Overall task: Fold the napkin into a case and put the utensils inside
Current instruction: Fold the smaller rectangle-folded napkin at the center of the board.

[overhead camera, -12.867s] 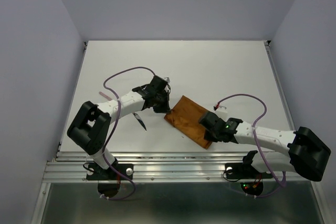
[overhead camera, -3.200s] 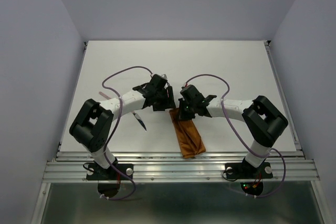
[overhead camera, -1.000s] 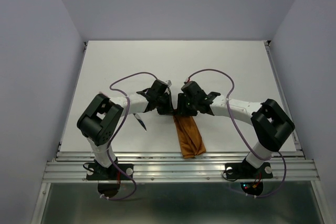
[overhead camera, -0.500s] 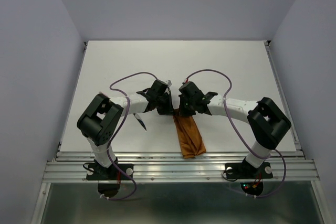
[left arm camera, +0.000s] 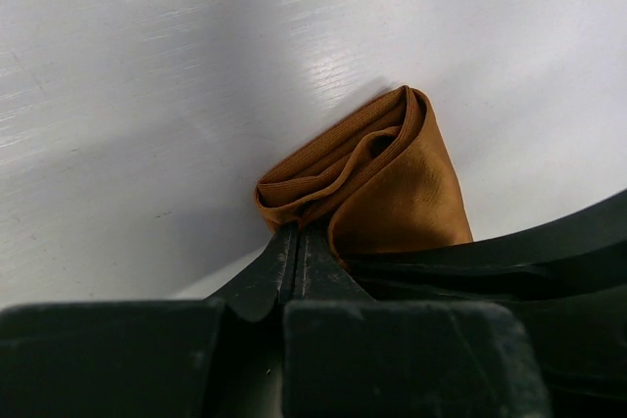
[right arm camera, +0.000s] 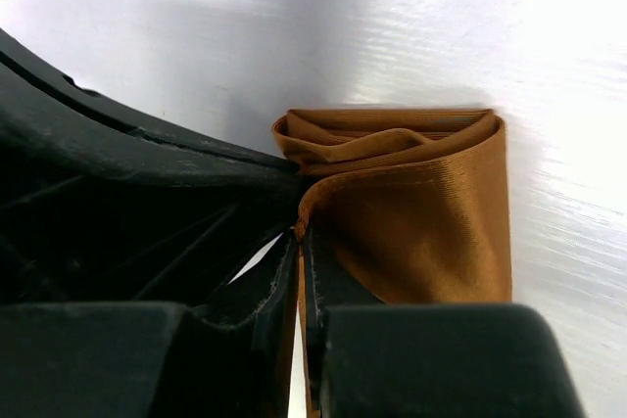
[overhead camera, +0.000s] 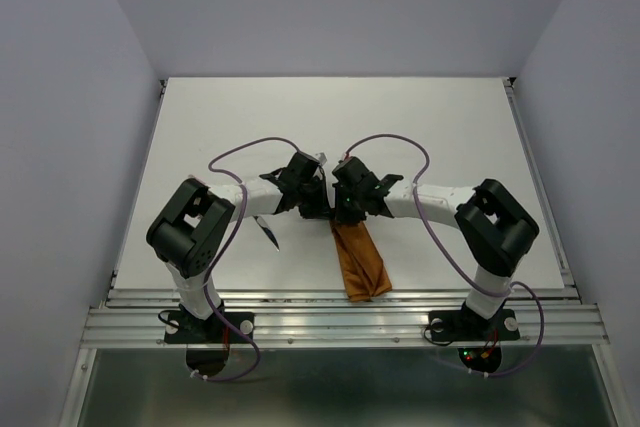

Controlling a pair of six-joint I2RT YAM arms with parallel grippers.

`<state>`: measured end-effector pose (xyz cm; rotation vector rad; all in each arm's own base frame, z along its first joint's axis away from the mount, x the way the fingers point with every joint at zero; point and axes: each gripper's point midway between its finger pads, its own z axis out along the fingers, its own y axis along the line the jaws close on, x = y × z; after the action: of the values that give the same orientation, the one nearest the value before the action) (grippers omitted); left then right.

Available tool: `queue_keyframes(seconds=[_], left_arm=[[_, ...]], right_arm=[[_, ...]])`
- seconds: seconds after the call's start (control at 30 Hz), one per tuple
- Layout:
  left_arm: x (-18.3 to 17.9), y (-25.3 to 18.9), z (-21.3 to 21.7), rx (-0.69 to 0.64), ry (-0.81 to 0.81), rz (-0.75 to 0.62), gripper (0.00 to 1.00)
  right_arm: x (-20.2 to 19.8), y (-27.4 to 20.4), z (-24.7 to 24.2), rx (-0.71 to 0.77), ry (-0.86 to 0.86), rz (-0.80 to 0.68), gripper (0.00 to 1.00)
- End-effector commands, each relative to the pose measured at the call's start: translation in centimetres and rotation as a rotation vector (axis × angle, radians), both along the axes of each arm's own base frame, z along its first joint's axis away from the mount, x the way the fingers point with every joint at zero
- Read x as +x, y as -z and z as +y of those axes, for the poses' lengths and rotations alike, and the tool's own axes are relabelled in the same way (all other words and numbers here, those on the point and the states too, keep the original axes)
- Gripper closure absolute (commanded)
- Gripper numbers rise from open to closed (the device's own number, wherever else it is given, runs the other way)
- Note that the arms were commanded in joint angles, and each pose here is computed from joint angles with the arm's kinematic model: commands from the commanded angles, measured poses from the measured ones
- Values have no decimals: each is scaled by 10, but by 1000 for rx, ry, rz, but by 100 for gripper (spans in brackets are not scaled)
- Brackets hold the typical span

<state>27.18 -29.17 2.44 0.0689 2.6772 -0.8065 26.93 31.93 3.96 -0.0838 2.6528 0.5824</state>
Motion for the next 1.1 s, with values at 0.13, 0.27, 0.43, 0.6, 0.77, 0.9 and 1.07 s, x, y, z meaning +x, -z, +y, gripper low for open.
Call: queue_keyframes(seconds=[0.13, 0.27, 0.43, 0.6, 0.77, 0.9, 1.07], left_arm=[[0, -8, 3, 14, -4, -9, 88], [0, -9, 3, 14, -7, -8, 80], [1, -23, 7, 15, -26, -28, 78], [4, -37, 12, 30, -44, -56, 77], [6, -46, 15, 37, -58, -72, 69], [8, -52, 14, 30, -59, -85, 59], [8, -55, 14, 30, -60, -87, 45]], right_arm=[[7, -11, 13, 47, -8, -39, 82], [7, -16, 13, 55, -11, -48, 77], [5, -27, 15, 91, -19, -62, 72], [3, -57, 12, 142, -16, -118, 68], [-3, -85, 1, 174, -3, -170, 67], [-10, -85, -14, 159, 28, -178, 67], [-24, -72, -31, 131, 48, -147, 66]])
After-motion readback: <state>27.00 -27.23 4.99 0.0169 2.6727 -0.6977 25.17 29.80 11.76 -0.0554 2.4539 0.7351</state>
